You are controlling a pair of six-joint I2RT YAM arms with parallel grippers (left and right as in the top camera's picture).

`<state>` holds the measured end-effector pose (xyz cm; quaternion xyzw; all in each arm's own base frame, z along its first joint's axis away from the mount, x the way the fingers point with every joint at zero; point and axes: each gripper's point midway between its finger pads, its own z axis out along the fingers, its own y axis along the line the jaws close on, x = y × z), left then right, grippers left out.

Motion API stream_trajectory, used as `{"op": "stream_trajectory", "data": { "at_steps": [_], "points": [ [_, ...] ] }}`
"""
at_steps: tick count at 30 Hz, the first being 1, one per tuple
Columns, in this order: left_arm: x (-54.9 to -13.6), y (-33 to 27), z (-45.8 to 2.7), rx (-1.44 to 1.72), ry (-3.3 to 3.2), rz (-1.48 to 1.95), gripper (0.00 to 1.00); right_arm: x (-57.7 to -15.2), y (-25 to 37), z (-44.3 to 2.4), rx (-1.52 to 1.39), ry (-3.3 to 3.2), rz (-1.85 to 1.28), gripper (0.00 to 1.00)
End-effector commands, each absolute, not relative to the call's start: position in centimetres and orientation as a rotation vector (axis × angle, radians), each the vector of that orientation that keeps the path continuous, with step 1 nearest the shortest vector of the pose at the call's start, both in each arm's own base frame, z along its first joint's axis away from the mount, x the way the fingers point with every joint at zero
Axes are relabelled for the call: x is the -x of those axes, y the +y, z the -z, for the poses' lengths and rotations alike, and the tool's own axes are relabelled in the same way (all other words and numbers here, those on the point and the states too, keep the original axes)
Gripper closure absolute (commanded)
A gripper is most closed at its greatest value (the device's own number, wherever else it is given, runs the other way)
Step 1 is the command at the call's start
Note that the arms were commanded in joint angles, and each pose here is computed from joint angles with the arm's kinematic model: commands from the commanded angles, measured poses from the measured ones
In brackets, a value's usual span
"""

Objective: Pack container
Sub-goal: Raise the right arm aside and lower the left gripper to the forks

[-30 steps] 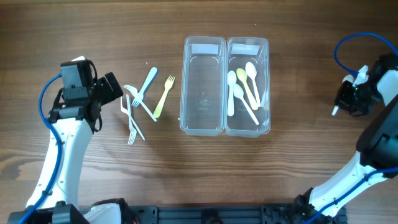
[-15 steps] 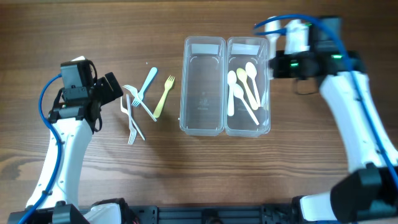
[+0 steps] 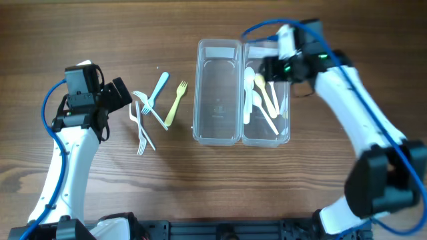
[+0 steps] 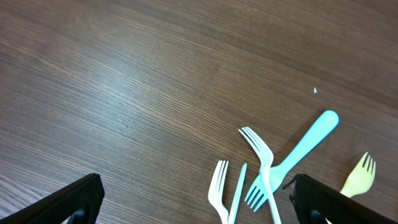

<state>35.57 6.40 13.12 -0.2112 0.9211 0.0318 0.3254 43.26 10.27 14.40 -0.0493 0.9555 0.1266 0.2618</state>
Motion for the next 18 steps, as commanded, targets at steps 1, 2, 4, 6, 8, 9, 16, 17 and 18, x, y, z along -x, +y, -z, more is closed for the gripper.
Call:
{"op": "stream_trajectory", "data": {
  "at_steps": [1,2,4,6,8,9,16,17,18],
  "points": [
    [-37.0,6.5,-14.6,0.538,2.353,-0.059,0.0,-44.9,1.2,-21.4,-0.168,2.402,-0.137,0.25],
    [-37.4,5.4,-14.8,0.518,2.345,0.021,0.0,-44.8,-0.8,-21.3,-0.247,2.399,-0.127,0.23],
    [-37.8,2.7,-14.9,0.504,2.354,0.239,0.0,-44.2,-4.9,-20.4,-0.449,2.409,-0.121,0.2],
    [-37.8,0.8,-15.2,0.521,2.351,0.397,0.0,-43.4,-7.2,-19.3,-0.557,2.428,-0.144,0.2],
    [-37.8,0.6,-15.1,0.535,2.354,0.418,0.0,-42.6,-8.7,-18.1,-0.617,2.461,-0.157,0.2],
    [-37.7,0.7,-15.1,0.539,2.356,0.414,0.0,-42.2,-9.1,-17.5,-0.637,2.482,-0.153,0.2],
    [-34.5,2.2,-10.7,0.649,2.549,0.232,0.25,-41.8,-8.9,-15.0,-0.678,2.561,-0.161,0.2],
    [-34.3,1.8,-10.3,0.595,2.581,0.223,0.26,-41.8,-8.9,-14.9,-0.678,2.563,-0.161,0.2],
    [-33.9,0.6,-9.8,0.473,2.636,0.21,0.26,-41.8,-8.9,-14.8,-0.679,2.566,-0.161,0.2]
  ]
}}
